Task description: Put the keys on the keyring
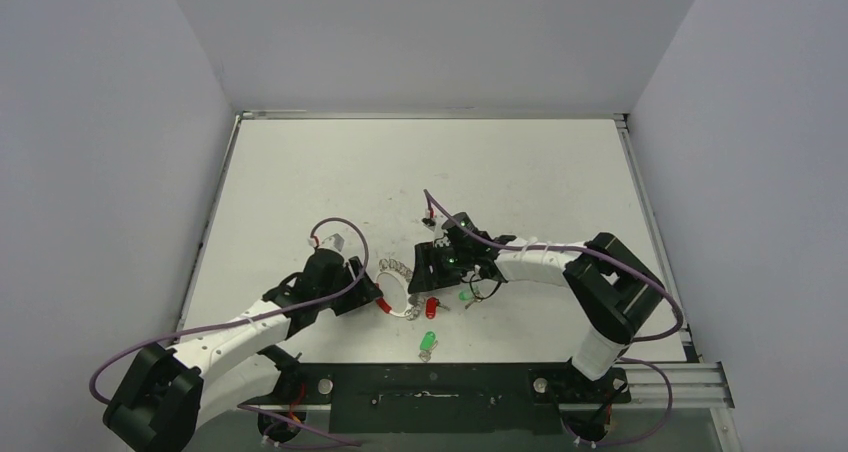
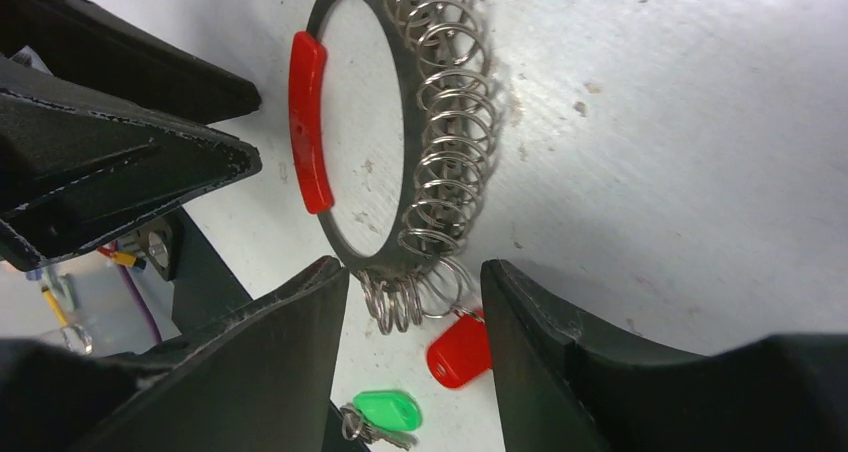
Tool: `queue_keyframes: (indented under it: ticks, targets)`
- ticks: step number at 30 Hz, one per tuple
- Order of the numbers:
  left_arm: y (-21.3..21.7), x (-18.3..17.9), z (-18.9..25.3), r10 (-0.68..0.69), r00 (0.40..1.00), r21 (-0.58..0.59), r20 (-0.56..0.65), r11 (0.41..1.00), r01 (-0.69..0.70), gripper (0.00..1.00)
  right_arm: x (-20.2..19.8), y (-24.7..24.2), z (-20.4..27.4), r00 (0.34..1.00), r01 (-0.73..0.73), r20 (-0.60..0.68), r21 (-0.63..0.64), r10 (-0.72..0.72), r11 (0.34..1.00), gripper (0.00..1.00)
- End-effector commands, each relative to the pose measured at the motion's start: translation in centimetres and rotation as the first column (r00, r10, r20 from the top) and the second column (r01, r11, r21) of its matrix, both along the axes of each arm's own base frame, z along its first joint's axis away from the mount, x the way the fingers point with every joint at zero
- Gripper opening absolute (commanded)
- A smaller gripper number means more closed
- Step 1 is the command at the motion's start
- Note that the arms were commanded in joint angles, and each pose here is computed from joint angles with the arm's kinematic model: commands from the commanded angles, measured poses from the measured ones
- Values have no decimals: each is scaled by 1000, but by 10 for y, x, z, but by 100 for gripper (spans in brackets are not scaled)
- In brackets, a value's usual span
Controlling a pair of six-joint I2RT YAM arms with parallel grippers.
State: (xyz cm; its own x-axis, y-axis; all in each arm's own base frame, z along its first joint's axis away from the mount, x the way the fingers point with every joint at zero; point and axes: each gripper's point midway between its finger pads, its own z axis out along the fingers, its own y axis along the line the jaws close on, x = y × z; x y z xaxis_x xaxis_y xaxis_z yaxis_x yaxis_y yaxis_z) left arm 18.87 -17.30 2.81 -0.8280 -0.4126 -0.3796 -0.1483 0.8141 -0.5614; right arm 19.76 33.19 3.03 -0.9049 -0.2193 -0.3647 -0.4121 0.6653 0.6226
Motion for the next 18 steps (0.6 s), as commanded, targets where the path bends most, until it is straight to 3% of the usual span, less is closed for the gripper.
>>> queue_keyframes:
  ticks: [1, 9, 18]
  targets:
    - [11, -2, -3, -7, 1000, 75, -24, 997, 9, 54, 24, -4, 28, 993, 41, 114, -13, -39, 999, 53]
    - [14, -6, -12, -6, 999, 93, -41, 996, 10, 50, 28, -8, 24, 990, 42, 134, -43, -36, 998, 47]
    - [3, 9, -11, -43, 998, 104, -37, 993, 47, 44, 9, -8, 9, 996, 16, 92, -47, -11, 999, 31]
